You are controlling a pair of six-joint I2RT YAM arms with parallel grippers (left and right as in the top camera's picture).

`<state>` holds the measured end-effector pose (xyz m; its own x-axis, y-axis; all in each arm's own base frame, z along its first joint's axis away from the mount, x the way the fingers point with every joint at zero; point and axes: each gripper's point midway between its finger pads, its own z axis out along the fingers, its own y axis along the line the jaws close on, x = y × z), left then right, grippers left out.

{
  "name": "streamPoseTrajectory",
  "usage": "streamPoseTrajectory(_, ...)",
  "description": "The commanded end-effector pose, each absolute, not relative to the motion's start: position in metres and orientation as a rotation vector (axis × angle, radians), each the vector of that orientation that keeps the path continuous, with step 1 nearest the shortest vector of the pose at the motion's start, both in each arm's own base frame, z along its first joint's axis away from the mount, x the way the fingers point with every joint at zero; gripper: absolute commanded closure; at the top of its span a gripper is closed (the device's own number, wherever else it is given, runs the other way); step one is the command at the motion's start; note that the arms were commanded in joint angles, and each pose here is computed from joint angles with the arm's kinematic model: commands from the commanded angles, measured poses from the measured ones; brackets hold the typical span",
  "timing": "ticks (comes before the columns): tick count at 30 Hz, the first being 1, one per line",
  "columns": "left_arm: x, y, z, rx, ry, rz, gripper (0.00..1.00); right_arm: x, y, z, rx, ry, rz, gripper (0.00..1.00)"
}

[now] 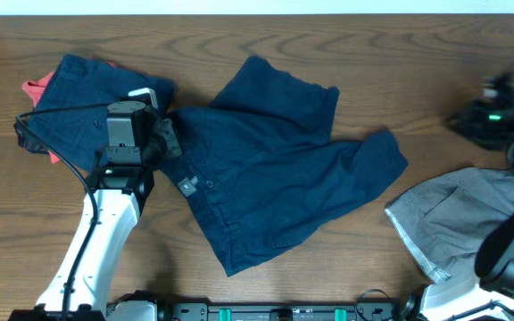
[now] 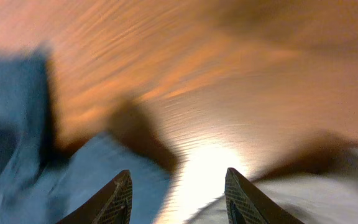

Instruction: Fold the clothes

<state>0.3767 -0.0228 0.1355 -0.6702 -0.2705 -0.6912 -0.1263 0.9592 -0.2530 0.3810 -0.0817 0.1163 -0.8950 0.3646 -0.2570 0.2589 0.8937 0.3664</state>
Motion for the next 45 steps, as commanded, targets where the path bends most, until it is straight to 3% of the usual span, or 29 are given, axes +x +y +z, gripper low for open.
streamPoseTrajectory(1,0.39,-0.014,0.135,-0.289,2.278,-0.18,0.93,0.385,-0.022,0.107,0.137,2.784,0.552,0.53)
streamPoseTrajectory(4,0.403,-0.016,0.132,-0.28,2.25,-0.194,0.93,0.396,0.006,0.106,0.063,2.783,0.493,0.5)
streamPoseTrajectory(11,0.438,-0.021,0.135,-0.254,2.151,-0.231,0.93,0.427,0.079,0.12,-0.161,2.644,0.505,0.3)
streamPoseTrajectory(12,0.441,-0.022,0.138,-0.253,2.148,-0.233,0.83,0.43,0.087,0.121,-0.19,2.629,0.499,0.28)
streamPoseTrajectory(14,0.441,-0.025,0.141,-0.243,2.167,-0.253,0.2,0.434,0.099,0.119,-0.215,2.618,0.476,0.25)
streamPoseTrajectory(15,0.438,-0.027,0.139,-0.243,2.197,-0.26,0.02,0.435,0.101,0.115,-0.206,2.622,0.457,0.23)
streamPoseTrajectory(25,0.321,-0.056,0.073,-0.275,2.793,-0.408,0.02,0.45,0.106,0.048,0.028,2.734,0.41,0.26)
streamPoseTrajectory(30,0.295,-0.074,0.061,-0.233,2.886,-0.457,0.02,0.471,0.116,0.023,0.112,2.696,0.487,0.23)
streamPoseTrajectory(33,0.288,-0.079,0.056,-0.228,2.912,-0.459,0.02,0.477,0.129,0.017,0.089,2.669,0.58,0.27)
streamPoseTrajectory(35,0.285,-0.082,0.055,-0.224,2.924,-0.461,0.02,0.476,0.13,0.009,0.116,2.684,0.577,0.45)
streamPoseTrajectory(37,0.283,-0.085,0.055,-0.212,2.928,-0.461,0.02,0.475,0.128,0.001,0.13,2.699,0.565,0.87)
streamPoseTrajectory(38,0.283,-0.085,0.055,-0.212,2.928,-0.462,0.02,0.476,0.122,-0.002,0.153,2.702,0.536,0.99)
streamPoseTrajectory(42,0.284,-0.085,0.055,-0.215,2.925,-0.462,0.02,0.493,0.082,0.01,0.261,2.649,0.381,0.99)
streamPoseTrajectory(45,0.284,-0.085,0.055,-0.214,2.924,-0.463,0.02,0.508,0.033,0.044,0.371,2.559,0.278,0.99)
